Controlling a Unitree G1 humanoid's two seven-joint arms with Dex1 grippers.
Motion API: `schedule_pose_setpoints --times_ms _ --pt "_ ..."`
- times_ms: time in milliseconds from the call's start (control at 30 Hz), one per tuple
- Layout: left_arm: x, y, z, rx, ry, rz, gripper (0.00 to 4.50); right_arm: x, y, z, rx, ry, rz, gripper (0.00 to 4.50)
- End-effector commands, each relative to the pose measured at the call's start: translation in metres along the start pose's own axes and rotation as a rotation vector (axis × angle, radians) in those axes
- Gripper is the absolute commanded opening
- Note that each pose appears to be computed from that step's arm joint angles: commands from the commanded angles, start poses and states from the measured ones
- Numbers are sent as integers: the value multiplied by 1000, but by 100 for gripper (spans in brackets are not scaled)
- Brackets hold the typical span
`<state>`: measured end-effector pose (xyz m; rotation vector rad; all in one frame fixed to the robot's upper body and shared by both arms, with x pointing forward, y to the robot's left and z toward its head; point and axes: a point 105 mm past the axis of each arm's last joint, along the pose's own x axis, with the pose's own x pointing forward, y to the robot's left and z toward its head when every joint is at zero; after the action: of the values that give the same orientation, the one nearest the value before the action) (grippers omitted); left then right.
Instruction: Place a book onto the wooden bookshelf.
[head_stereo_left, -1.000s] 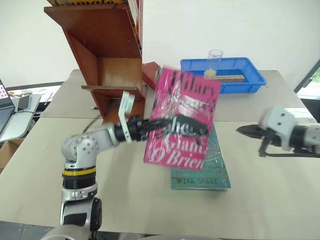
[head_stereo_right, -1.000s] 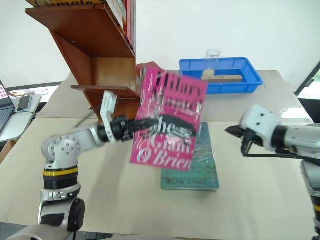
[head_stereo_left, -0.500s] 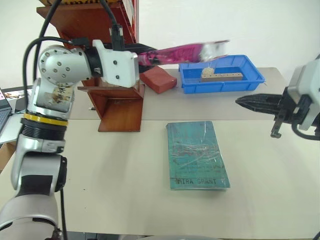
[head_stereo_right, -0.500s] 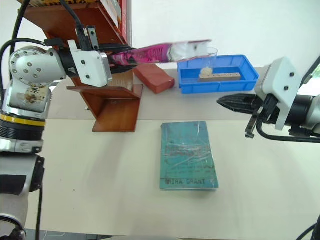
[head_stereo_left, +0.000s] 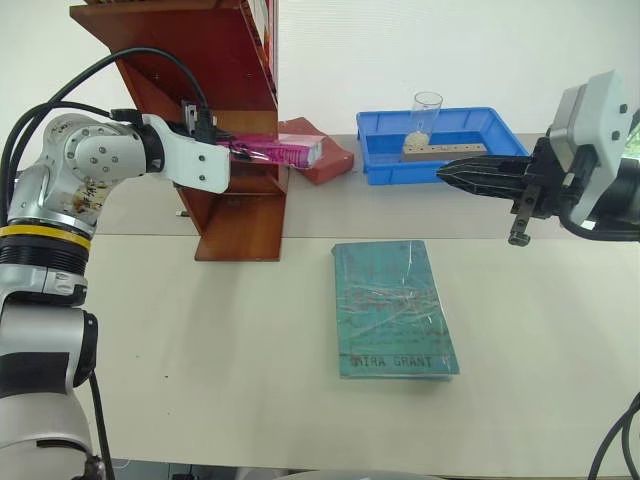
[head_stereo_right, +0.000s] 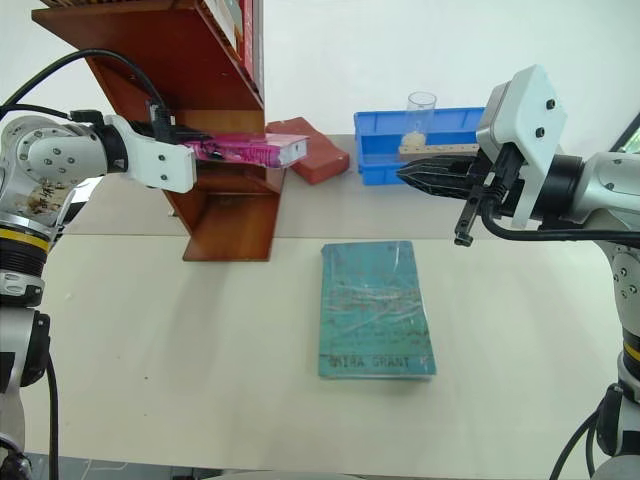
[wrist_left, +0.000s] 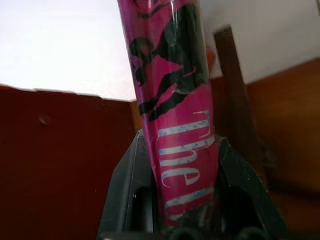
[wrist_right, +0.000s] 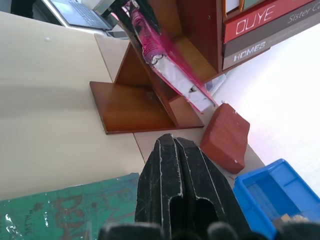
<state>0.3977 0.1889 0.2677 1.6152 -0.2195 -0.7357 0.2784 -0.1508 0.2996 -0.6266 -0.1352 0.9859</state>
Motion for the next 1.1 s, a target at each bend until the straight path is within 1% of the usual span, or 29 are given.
schedule_pose_setpoints --times_ms 33,67,100,267,300,567,733,800,900,967,1033,1100 --pt "-12 11 -14 -25 79 33 120 -3 -4 13 -45 -36 -24 0" --pt "-12 10 -15 -38 83 27 173 -3 -5 13 -46 -35 -25 0" --pt "-12 9 -15 -52 85 20 201 -3 -5 13 -47 -36 -25 0" --pt "-14 7 -13 -84 78 2 428 -3 -7 11 -51 -32 -29 0" --pt "-14 6 -11 -90 72 -1 443 -3 -7 11 -52 -33 -30 0" --pt "-28 3 -1 -154 48 -39 443 -4 -9 8 -59 -35 -31 0" --pt "-44 4 -2 -173 72 -64 443 -3 -12 7 -65 -39 -29 0" --pt "-55 7 -2 -215 69 -73 443 -3 -12 7 -68 -40 -28 0" --pt "-76 18 0 -344 38 -55 443 -1 -14 6 -73 -41 -24 0" --pt "-90 26 4 -489 -11 -26 443 -2 -15 3 -81 -27 -15 0" --pt "-102 21 2 -566 -12 -39 443 -4 -14 -2 -80 -7 8 0" --pt "-114 5 -3 -649 13 -72 443 -8 -13 -6 -72 10 39 0"
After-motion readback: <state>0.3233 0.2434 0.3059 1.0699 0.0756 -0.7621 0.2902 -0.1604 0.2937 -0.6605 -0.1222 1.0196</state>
